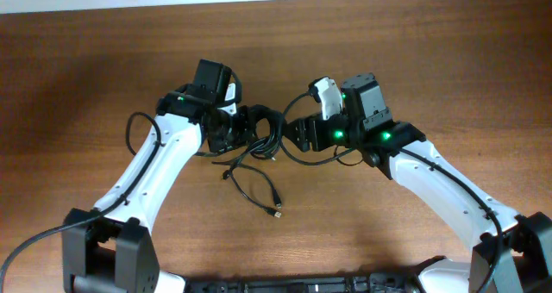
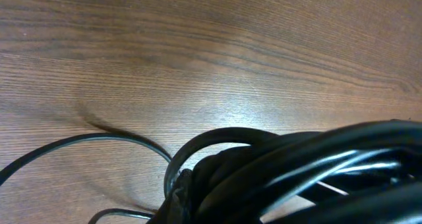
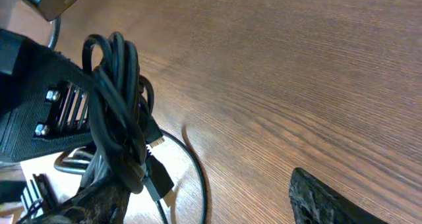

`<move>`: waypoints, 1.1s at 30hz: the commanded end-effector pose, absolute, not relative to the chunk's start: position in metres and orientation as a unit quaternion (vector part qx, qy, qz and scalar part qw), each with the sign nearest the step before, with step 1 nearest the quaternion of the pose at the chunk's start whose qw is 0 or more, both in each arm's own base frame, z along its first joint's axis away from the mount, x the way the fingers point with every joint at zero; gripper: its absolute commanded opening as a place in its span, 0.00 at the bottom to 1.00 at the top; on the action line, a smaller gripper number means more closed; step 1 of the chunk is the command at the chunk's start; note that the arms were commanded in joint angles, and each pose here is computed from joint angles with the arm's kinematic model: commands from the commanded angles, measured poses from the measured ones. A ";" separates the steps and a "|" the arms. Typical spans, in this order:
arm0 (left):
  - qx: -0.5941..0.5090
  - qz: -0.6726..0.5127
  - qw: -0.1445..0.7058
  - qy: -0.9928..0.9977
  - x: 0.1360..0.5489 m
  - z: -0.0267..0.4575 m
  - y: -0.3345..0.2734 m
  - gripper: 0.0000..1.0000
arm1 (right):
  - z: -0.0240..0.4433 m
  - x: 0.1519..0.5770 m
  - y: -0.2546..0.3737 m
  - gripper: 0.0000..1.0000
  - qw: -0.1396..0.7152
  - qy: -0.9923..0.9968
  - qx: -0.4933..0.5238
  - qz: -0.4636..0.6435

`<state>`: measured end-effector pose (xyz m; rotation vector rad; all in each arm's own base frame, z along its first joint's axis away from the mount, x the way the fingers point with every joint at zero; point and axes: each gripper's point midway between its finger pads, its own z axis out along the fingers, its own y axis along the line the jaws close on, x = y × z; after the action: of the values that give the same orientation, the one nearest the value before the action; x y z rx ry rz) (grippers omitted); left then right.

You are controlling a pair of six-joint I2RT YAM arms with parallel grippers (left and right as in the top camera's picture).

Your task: Untangle cables

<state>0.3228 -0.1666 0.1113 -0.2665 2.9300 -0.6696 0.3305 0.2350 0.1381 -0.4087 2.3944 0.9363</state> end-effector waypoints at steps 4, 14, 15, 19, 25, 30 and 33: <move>-0.021 -0.302 0.033 0.953 0.303 0.126 -0.212 0.00 | 0.142 0.340 0.228 0.73 0.279 0.896 -0.111 0.326; 0.040 -0.355 0.041 0.933 0.304 0.138 -0.211 0.00 | 0.073 0.361 0.078 0.74 0.229 0.957 0.142 0.107; 0.015 -0.359 0.053 0.932 0.317 0.139 -0.194 0.00 | 0.068 0.356 0.052 0.74 0.212 0.959 0.160 0.098; 0.027 -0.373 0.071 0.925 0.323 0.145 -0.201 0.00 | 0.079 0.353 0.097 0.79 0.195 0.953 0.102 0.209; -0.003 -0.378 0.072 0.923 0.330 0.147 -0.202 0.00 | 0.115 0.329 0.177 0.82 0.155 0.906 -0.014 0.393; -0.036 -0.402 0.054 0.913 0.330 0.154 -0.208 0.00 | 0.113 0.333 0.177 0.88 0.161 0.909 -0.005 0.383; -0.024 -0.439 0.034 0.898 0.322 0.164 -0.219 0.00 | 0.115 0.348 0.171 0.92 0.185 0.910 0.027 0.370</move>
<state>0.3305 -0.2063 0.1450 -0.1039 2.7965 -1.1932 0.3405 0.1734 0.1169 0.0253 2.5748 1.0796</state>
